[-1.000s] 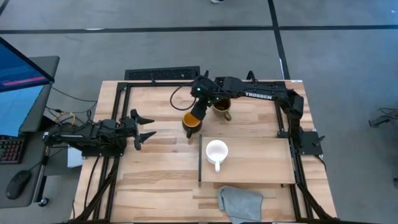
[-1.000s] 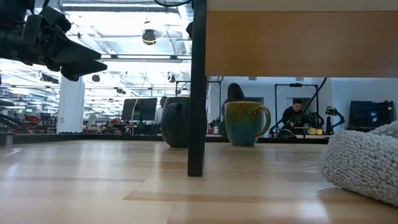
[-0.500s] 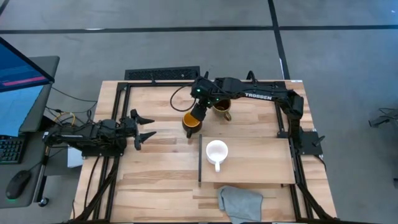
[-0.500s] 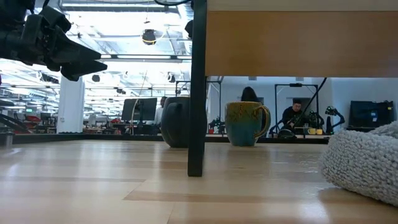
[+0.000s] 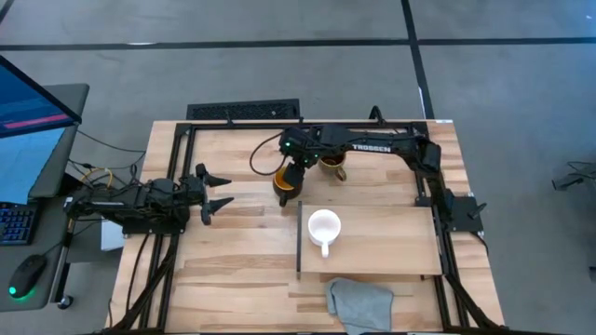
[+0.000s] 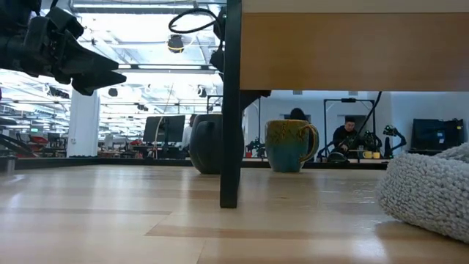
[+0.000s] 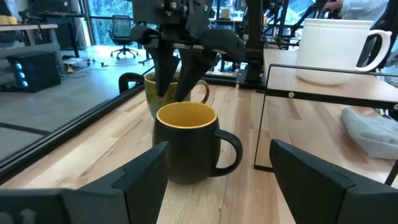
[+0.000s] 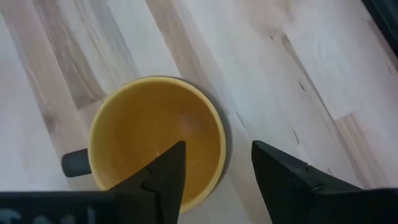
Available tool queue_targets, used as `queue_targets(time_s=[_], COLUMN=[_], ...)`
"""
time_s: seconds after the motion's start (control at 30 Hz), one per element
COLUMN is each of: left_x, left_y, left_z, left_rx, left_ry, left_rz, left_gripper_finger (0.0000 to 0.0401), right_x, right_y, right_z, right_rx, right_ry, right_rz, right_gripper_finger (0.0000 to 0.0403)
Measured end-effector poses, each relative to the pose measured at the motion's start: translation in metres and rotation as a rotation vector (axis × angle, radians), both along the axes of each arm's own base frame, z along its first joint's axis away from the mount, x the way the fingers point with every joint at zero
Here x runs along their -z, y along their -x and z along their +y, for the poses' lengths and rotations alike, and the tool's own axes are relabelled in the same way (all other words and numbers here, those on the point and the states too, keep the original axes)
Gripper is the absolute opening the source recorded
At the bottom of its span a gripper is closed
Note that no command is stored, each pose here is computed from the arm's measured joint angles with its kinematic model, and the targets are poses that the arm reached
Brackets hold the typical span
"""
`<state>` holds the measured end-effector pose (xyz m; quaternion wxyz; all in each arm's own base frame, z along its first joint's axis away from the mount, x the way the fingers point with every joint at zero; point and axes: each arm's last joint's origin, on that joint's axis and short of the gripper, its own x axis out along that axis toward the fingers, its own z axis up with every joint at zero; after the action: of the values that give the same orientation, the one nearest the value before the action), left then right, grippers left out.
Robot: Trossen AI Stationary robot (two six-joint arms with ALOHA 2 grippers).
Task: Stack small to large cups/mugs on shelf
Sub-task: Put the black mug on the shelf
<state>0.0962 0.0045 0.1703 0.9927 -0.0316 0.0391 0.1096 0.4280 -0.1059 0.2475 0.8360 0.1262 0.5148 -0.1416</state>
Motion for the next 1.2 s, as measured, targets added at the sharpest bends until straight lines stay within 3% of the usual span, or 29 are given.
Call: queue_targets(time_s=[0.7, 1.07, 1.2], left_x=[0.0, 0.0, 0.0], left_y=[0.0, 0.0, 0.0], left_z=[0.0, 0.0, 0.0], left_rx=[-0.001, -0.002, -0.002], left_ry=[0.0, -0.001, -0.001], left_rz=[0.0, 0.0, 0.0], left_gripper_finger=[0.0266, 0.0266, 0.0266], right_x=[0.022, 0.035, 0.035], right_y=[-0.008, -0.011, -0.011], right_z=[0.001, 0.004, 0.002], right_rx=[-0.011, -0.06, -0.026], right_ry=[-0.012, -0.001, -0.014], right_rz=[0.043, 0.09, 0.081], right_gripper_finger=[0.0209, 0.0168, 0.0151])
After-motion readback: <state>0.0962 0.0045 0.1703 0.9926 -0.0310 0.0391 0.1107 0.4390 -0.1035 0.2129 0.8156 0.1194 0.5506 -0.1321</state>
